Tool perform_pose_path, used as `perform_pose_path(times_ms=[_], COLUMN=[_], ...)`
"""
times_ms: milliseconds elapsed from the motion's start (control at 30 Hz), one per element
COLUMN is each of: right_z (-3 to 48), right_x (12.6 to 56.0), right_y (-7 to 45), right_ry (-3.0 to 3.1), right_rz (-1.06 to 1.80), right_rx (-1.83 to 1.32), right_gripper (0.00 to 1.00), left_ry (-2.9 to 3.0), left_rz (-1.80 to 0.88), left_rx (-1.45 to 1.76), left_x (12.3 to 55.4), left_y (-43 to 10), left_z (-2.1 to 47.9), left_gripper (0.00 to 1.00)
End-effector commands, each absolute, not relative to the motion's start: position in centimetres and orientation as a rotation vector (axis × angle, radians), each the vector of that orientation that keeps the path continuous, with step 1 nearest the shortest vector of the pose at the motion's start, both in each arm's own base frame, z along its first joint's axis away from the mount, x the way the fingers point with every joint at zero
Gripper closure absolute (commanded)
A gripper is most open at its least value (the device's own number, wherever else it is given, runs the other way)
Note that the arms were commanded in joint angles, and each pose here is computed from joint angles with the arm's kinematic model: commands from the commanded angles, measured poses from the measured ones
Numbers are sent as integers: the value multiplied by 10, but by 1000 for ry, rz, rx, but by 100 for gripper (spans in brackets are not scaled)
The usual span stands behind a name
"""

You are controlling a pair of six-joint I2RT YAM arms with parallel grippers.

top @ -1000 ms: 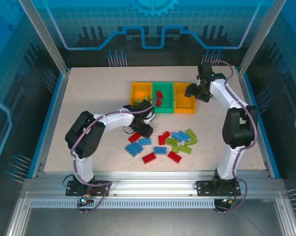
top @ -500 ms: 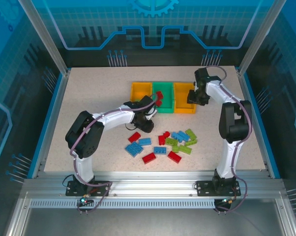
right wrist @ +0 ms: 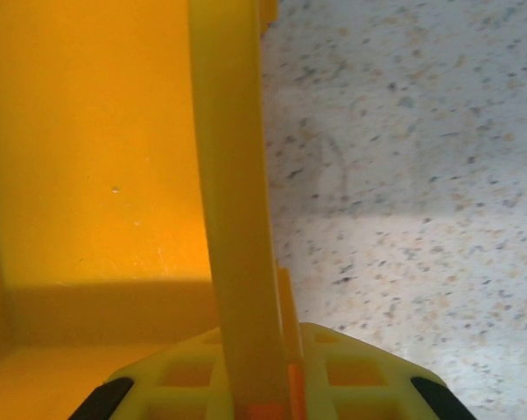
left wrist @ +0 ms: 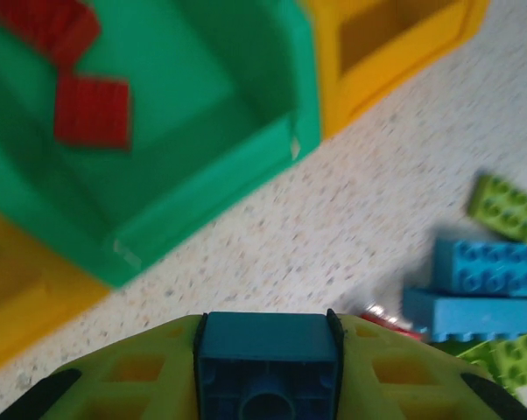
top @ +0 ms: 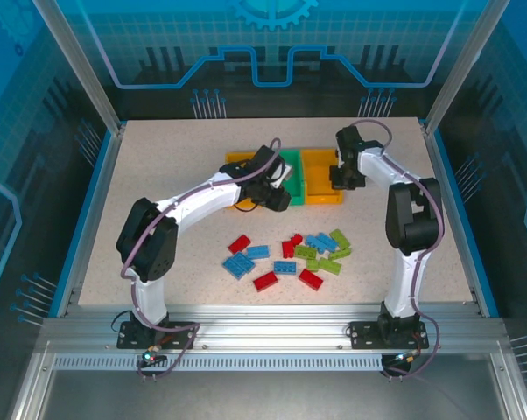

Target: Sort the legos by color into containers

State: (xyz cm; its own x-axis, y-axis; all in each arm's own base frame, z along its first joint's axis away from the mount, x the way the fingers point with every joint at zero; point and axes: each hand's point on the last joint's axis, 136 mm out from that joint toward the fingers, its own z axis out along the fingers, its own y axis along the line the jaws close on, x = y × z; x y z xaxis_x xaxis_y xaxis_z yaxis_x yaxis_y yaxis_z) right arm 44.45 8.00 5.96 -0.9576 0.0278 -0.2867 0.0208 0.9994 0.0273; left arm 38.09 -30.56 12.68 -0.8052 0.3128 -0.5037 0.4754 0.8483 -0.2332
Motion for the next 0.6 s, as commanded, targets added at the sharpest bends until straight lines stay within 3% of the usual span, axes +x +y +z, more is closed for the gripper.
perform_pose_path(times_ms=[0, 367, 467, 567], right_z=[51, 48, 51, 60], right_x=[423, 398, 395, 393], right_y=[103, 131, 134, 136], right_ry=[2888, 2909, 2901, 2873], right_rz=[68, 140, 193, 243], right_rx=[-49, 22, 81, 142], right_gripper=[90, 86, 78, 60], left_ry=[2508, 2487, 2519, 2527], left_rz=[-618, -740, -715, -704], left_rx=[537, 464, 438, 409], left_x=[394, 430, 438, 443], left_y=[-330, -374, -376, -377], left_z=[150, 144, 128, 121], left_gripper=[66, 65, 64, 62])
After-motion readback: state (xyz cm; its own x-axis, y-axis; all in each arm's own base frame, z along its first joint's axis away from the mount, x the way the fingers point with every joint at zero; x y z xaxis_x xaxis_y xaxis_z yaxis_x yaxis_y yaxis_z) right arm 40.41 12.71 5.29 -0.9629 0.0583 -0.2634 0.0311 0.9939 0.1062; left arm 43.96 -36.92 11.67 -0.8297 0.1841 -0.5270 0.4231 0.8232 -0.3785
